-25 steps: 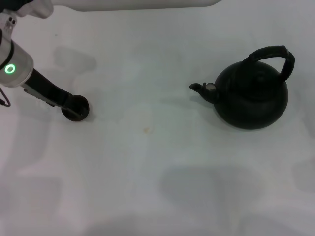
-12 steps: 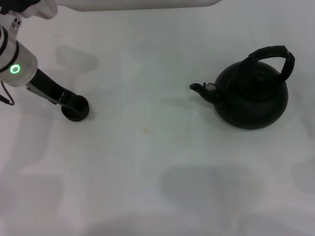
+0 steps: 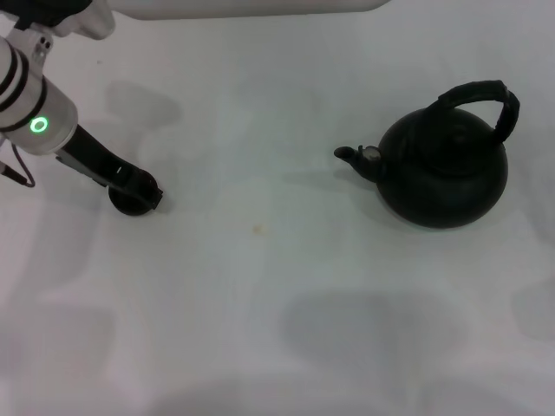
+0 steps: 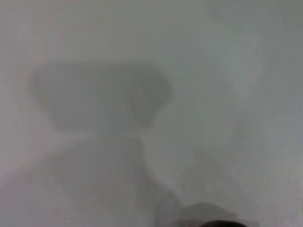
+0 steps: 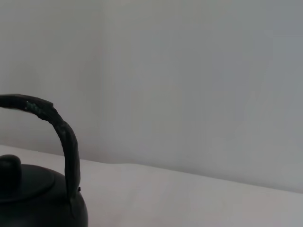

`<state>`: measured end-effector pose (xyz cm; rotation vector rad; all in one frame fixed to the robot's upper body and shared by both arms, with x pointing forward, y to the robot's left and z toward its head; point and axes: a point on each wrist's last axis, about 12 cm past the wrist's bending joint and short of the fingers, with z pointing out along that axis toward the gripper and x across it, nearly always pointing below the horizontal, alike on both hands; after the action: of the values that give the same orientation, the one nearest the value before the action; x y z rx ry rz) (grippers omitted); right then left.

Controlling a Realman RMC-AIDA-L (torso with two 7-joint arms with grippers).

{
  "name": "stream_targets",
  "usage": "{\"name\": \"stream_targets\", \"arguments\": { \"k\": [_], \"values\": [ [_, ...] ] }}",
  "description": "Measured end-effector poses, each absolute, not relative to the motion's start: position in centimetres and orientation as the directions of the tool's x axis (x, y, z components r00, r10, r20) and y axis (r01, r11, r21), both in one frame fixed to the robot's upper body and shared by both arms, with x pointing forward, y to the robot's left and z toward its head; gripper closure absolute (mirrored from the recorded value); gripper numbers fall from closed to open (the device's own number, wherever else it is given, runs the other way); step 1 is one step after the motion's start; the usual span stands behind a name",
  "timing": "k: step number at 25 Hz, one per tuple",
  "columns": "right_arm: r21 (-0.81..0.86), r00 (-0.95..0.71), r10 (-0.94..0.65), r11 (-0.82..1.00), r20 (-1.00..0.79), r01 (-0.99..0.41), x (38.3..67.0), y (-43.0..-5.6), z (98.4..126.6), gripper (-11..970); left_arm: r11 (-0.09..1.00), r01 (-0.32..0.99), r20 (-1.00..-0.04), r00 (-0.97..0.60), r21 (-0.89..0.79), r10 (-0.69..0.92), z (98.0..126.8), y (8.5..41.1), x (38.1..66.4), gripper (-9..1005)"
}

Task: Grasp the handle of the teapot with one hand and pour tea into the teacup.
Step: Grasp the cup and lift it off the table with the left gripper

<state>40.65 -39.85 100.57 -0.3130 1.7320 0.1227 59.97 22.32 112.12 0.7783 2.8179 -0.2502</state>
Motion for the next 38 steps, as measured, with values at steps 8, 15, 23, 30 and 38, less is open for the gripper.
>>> {"name": "stream_targets", "arguments": {
  "k": [8,15,23,30,38],
  "values": [
    [-0.093,-0.159,-0.14,0.957,-0.977,-0.274,40.66,-39.89,100.52,119,0.846,0.524,-0.248,-0.836,-0.097,0.489,112.15,22.22,60.08,118],
    [-0.094,-0.157,-0.141,0.957,-0.978,-0.275,40.82,-39.85,100.56,119,0.847,0.523,-0.243,-0.838,-0.098,0.489,112.09,22.2,60.06,119],
    [-0.094,-0.156,-0.141,0.957,-0.978,-0.275,40.9,-39.83,100.58,119,0.846,0.523,-0.235,-0.839,-0.1,0.491,111.93,22.07,60.12,119],
    [-0.092,-0.156,-0.138,0.958,-0.978,-0.27,40.86,-39.83,100.56,118,0.846,0.524,-0.239,-0.837,-0.097,0.492,111.98,22.04,60.2,134],
    [-0.091,-0.153,-0.136,0.959,-0.979,-0.269,40.91,-39.78,100.57,119,0.844,0.527,-0.233,-0.837,-0.099,0.495,111.97,22.01,60.15,234]
  ]
}}
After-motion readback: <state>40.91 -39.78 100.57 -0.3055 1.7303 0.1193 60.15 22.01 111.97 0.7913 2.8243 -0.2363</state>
